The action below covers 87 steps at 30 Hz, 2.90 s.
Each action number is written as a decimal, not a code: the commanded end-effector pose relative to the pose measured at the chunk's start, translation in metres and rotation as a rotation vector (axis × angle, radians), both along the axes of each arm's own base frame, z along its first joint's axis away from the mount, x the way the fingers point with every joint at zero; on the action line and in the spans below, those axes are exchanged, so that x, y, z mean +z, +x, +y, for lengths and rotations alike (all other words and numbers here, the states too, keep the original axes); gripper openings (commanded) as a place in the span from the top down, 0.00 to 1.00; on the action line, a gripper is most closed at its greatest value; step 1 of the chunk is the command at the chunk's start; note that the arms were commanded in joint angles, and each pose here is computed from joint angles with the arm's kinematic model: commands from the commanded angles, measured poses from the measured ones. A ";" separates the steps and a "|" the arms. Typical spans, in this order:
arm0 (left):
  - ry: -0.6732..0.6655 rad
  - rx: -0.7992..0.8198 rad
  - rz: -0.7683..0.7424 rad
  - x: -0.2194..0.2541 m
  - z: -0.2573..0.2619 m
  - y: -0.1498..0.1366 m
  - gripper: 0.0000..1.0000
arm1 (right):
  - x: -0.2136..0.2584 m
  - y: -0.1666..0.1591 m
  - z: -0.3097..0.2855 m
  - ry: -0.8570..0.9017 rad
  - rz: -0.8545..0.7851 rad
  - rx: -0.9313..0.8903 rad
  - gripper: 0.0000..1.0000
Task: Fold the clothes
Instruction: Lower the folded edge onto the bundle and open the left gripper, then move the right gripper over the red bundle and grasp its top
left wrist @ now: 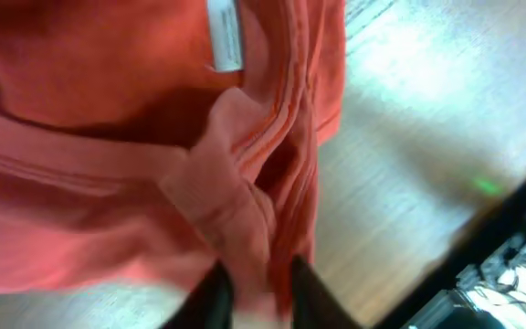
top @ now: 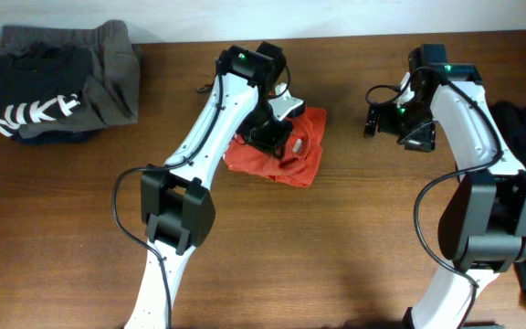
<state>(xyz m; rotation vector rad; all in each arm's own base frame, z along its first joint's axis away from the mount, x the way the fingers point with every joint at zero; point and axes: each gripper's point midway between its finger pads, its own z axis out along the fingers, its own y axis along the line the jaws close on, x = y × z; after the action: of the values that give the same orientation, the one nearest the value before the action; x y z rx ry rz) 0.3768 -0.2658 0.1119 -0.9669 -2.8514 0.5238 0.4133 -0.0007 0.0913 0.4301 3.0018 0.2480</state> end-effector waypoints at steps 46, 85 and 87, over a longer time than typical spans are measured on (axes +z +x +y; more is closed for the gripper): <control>0.042 0.835 -0.053 0.017 0.245 0.109 0.01 | -0.010 0.070 0.203 -0.230 -0.379 0.692 0.34; 0.046 0.835 -0.041 0.016 0.245 0.106 0.01 | -0.001 0.059 0.061 -0.578 -0.111 0.344 0.87; 0.046 0.835 -0.041 0.016 0.245 0.106 0.01 | -0.007 0.057 0.062 -0.502 -0.093 0.336 0.32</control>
<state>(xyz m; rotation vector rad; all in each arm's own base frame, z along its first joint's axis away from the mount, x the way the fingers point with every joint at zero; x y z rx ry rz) 0.4795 -0.0214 0.1172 0.2697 -3.1487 0.4652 0.4690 0.0592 0.0902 -0.2017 2.8253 -0.5965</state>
